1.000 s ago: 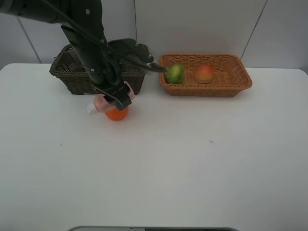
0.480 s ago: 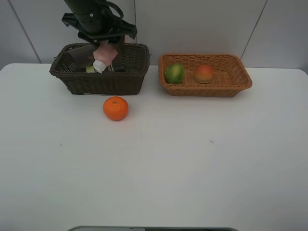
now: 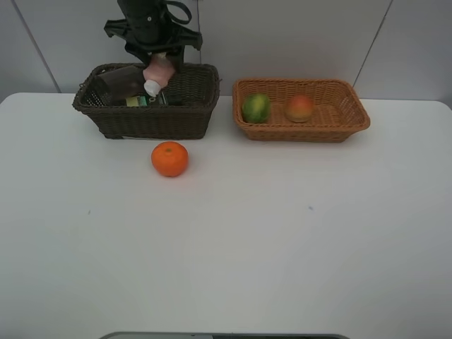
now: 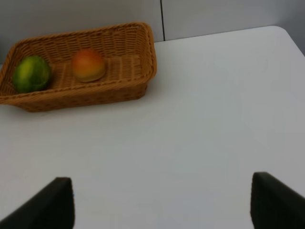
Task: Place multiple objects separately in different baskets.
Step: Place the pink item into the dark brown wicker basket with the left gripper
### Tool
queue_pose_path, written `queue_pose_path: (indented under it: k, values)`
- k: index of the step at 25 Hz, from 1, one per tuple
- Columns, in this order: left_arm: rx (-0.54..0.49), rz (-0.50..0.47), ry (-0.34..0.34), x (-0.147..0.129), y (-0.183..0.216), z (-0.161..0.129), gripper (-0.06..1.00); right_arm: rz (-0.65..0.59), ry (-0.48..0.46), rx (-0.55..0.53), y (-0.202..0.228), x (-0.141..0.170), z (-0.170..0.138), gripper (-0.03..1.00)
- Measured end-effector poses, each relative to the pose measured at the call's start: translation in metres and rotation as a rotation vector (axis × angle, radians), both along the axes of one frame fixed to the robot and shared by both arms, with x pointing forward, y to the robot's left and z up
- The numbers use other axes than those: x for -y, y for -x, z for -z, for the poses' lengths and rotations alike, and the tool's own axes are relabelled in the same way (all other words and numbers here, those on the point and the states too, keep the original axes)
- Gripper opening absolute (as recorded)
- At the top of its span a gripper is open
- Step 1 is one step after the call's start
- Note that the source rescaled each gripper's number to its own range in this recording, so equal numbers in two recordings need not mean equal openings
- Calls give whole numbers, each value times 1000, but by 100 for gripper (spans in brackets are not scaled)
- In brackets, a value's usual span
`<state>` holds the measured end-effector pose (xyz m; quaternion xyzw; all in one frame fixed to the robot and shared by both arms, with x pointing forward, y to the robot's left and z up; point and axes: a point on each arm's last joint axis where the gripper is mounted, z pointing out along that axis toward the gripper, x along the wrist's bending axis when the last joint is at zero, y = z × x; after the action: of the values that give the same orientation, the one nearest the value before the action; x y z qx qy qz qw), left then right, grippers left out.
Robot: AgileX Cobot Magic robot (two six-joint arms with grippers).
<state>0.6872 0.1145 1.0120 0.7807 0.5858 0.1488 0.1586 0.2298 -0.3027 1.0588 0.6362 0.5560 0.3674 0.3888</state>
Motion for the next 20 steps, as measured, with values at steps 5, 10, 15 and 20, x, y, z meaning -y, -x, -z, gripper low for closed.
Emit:
queue_pose_path:
  k: [5, 10, 15, 20]
  values:
    - [21, 61, -24, 9, -20, 20, 47, 0, 0, 0, 0, 0, 0, 47]
    - [50, 86, -27, 13, -30, 39, 47, 0, 0, 0, 0, 0, 0, 47]
    - [74, 97, -18, 16, -37, 56, 47, 0, 0, 0, 0, 0, 0, 47]
    - [69, 101, -17, 18, -39, 65, 47, 0, 0, 0, 0, 0, 0, 47]
